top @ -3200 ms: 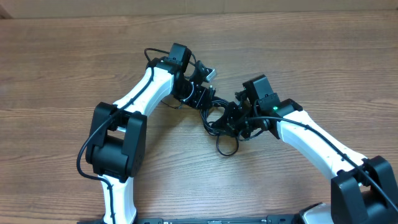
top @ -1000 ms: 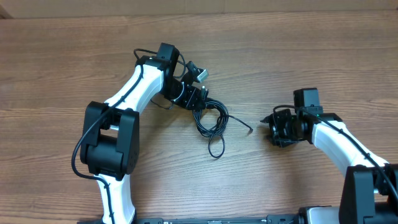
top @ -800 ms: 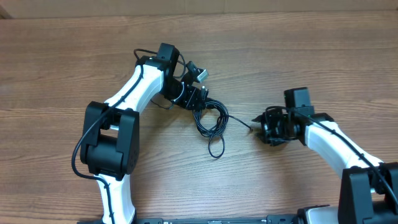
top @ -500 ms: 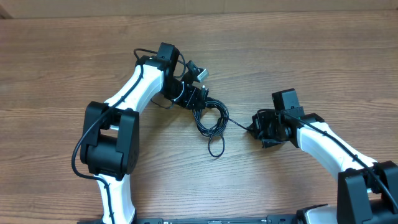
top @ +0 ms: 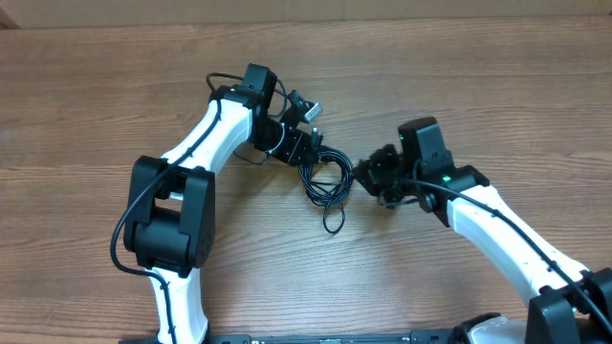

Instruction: Untangle cables

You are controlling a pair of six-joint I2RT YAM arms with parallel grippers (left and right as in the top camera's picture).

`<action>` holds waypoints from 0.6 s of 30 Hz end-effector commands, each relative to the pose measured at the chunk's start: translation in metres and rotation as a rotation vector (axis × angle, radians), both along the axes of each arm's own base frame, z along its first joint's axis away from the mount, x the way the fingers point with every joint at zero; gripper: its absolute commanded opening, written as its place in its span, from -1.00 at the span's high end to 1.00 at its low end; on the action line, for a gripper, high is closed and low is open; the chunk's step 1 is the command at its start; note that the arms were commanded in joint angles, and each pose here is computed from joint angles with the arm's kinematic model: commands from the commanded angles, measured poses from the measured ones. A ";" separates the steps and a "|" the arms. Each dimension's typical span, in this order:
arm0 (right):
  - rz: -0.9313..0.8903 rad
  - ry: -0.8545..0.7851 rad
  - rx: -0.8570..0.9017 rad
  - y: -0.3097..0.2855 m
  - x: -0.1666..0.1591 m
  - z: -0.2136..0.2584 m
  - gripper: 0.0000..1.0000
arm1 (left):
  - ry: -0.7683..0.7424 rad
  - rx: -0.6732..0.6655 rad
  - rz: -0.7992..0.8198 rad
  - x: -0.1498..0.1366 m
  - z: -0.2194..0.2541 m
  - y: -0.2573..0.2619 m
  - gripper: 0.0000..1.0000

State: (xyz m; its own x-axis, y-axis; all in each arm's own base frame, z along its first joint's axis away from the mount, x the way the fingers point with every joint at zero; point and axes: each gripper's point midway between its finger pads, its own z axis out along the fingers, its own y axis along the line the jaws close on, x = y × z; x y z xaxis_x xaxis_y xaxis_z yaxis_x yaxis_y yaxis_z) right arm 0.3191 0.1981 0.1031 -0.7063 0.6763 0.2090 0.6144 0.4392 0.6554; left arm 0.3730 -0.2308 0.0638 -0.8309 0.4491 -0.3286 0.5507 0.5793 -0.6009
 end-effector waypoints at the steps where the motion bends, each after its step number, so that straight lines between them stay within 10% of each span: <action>1: 0.104 -0.017 0.118 0.027 -0.010 0.027 0.93 | -0.039 -0.050 -0.016 0.004 0.021 -0.010 0.92; 18: 0.120 0.195 0.104 0.072 -0.038 -0.027 0.93 | -0.039 -0.062 -0.032 0.000 0.022 -0.017 0.91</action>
State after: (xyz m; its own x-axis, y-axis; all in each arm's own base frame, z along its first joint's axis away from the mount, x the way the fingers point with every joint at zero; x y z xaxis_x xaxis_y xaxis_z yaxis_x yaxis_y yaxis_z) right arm 0.2745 0.2647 0.0810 -0.7254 0.5582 0.4027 0.6752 0.4632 0.5741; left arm 0.3707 -0.2366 0.0640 -0.8222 0.4609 -0.3341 0.5628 0.5702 -0.5984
